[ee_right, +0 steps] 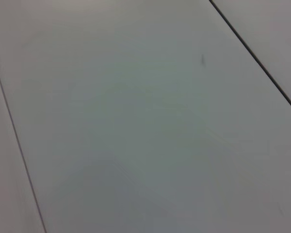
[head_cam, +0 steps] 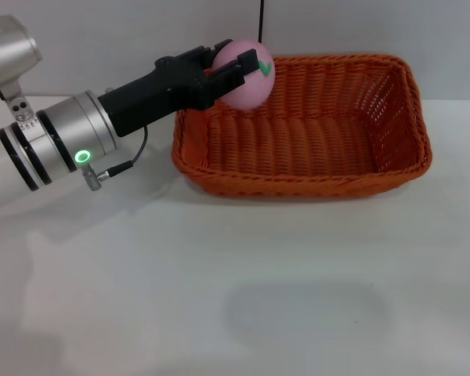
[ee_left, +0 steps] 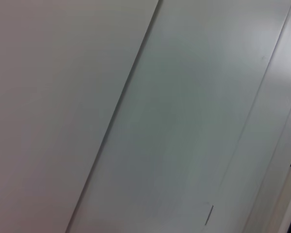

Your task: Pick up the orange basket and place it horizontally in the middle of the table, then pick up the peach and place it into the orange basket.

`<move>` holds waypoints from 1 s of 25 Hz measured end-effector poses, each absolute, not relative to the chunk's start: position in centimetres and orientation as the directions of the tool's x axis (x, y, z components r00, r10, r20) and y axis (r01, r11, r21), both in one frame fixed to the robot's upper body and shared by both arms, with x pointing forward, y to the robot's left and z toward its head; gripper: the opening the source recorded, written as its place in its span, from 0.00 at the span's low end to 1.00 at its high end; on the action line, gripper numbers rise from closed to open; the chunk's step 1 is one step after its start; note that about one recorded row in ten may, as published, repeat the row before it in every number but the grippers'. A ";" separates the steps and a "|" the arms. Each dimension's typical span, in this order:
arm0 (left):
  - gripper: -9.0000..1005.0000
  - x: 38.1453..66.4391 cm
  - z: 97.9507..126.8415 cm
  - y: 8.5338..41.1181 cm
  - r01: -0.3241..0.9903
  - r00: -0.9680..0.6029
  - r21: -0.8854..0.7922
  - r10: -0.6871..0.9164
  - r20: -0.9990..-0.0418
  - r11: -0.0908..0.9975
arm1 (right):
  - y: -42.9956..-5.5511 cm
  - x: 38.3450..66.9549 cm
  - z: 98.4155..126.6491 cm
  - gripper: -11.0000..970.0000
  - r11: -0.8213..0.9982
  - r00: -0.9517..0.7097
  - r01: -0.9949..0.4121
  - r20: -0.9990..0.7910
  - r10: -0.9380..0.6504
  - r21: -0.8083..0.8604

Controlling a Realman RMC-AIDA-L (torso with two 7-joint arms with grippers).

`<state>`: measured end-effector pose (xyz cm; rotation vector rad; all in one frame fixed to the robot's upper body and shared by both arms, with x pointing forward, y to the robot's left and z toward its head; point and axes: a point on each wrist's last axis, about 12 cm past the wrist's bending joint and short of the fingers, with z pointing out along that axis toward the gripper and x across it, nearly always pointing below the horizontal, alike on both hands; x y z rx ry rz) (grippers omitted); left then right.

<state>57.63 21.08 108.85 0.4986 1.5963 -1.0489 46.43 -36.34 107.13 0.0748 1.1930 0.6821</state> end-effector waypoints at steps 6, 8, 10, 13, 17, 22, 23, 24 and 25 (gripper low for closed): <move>0.67 57.6 108.9 21.3 0.770 -0.301 -0.369 -0.213 -0.930 0.521 | -36.2 46.8 107.2 0.61 0.799 0.194 -0.449 -0.829 0.524 0.400; 0.75 57.6 108.9 21.4 0.769 -0.297 -0.367 -0.216 -0.930 0.523 | -36.2 46.8 107.2 0.61 0.799 0.194 -0.449 -0.829 0.524 0.400; 0.79 57.6 109.0 21.4 0.769 -0.293 -0.365 -0.218 -0.931 0.525 | -36.2 46.8 107.2 0.61 0.799 0.194 -0.449 -0.829 0.524 0.400; 0.79 57.5 109.1 21.6 0.770 -0.287 -0.365 -0.226 -0.931 0.524 | -36.2 46.8 107.2 0.61 0.799 0.195 -0.449 -0.829 0.524 0.400; 0.80 57.1 109.3 23.0 0.755 -0.244 -0.366 -0.285 -0.927 0.543 | -36.3 46.8 107.2 0.61 0.801 0.200 -0.445 -0.828 0.525 0.400; 0.81 55.5 109.3 26.2 0.714 -0.127 -0.358 -0.391 -0.911 0.602 | -36.6 46.6 107.2 0.61 0.807 0.213 -0.430 -0.823 0.526 0.405; 0.81 55.0 109.2 26.9 0.699 -0.096 -0.359 -0.416 -0.904 0.619 | -36.7 46.6 107.2 0.61 0.809 0.217 -0.424 -0.821 0.528 0.408; 0.81 53.3 108.9 29.1 0.641 0.030 -0.351 -0.479 -0.877 0.683 | -36.9 46.4 107.1 0.61 0.812 0.230 -0.405 -0.813 0.535 0.419; 0.81 53.3 108.9 29.1 0.641 0.030 -0.351 -0.479 -0.877 0.683 | -36.9 46.4 107.1 0.61 0.812 0.230 -0.405 -0.813 0.535 0.419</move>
